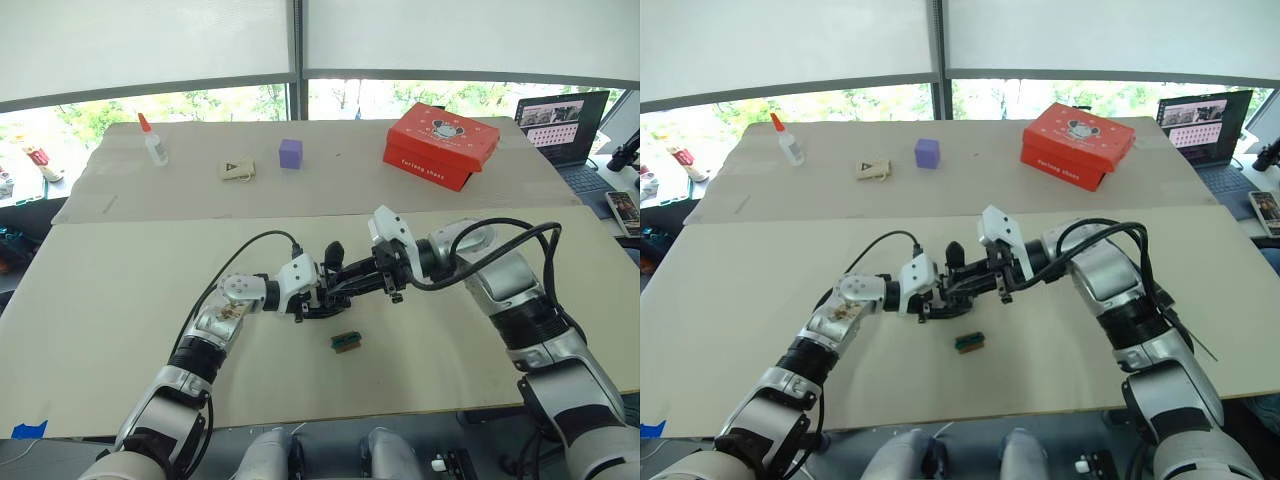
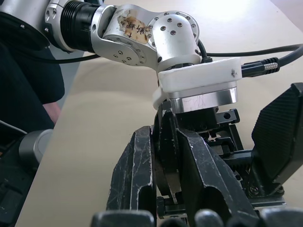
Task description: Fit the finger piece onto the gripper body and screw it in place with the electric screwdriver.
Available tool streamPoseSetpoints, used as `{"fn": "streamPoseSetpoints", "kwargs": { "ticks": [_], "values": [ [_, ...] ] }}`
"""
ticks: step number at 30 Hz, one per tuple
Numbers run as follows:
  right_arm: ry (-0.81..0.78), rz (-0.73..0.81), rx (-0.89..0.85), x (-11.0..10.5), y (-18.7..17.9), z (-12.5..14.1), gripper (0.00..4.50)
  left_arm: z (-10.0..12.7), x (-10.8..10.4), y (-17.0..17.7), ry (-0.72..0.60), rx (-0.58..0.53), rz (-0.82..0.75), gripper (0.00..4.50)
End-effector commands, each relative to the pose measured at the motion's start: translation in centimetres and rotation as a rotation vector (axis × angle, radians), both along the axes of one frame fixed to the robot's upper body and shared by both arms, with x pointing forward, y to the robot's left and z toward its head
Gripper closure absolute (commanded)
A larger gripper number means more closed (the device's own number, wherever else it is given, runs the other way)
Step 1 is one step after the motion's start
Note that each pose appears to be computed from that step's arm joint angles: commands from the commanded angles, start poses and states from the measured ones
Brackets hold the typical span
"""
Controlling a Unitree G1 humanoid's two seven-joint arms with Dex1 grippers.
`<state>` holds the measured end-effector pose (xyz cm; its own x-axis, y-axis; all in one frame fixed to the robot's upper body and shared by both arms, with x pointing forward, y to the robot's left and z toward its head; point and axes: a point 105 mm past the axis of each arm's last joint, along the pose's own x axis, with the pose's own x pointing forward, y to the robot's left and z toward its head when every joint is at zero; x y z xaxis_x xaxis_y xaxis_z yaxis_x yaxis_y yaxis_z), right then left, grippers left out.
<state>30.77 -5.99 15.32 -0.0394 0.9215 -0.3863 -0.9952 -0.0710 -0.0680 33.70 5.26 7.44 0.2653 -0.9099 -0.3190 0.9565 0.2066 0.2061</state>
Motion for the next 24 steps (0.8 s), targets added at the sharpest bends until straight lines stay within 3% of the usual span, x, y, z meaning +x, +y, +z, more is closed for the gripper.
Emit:
{"fn": "streamPoseSetpoints", "kwargs": {
  "ticks": [1,21,23,24],
  "values": [
    [0.172,-0.141,-0.271,-0.5,-2.8,-7.6,4.20,2.0,0.7,0.4,-0.052,-0.039,0.009,2.16],
    [0.089,-0.157,-0.212,0.5,-2.9,-5.0,4.20,1.8,0.8,0.2,-0.054,-0.036,-0.004,2.16],
    [0.061,-0.155,-0.164,0.7,-2.5,-3.8,3.11,1.8,0.8,0.2,-0.054,-0.036,-0.005,2.16],
    [0.050,-0.155,-0.151,0.8,-2.4,-3.3,2.87,1.8,0.8,0.2,-0.053,-0.035,-0.005,2.16]
  ]
}}
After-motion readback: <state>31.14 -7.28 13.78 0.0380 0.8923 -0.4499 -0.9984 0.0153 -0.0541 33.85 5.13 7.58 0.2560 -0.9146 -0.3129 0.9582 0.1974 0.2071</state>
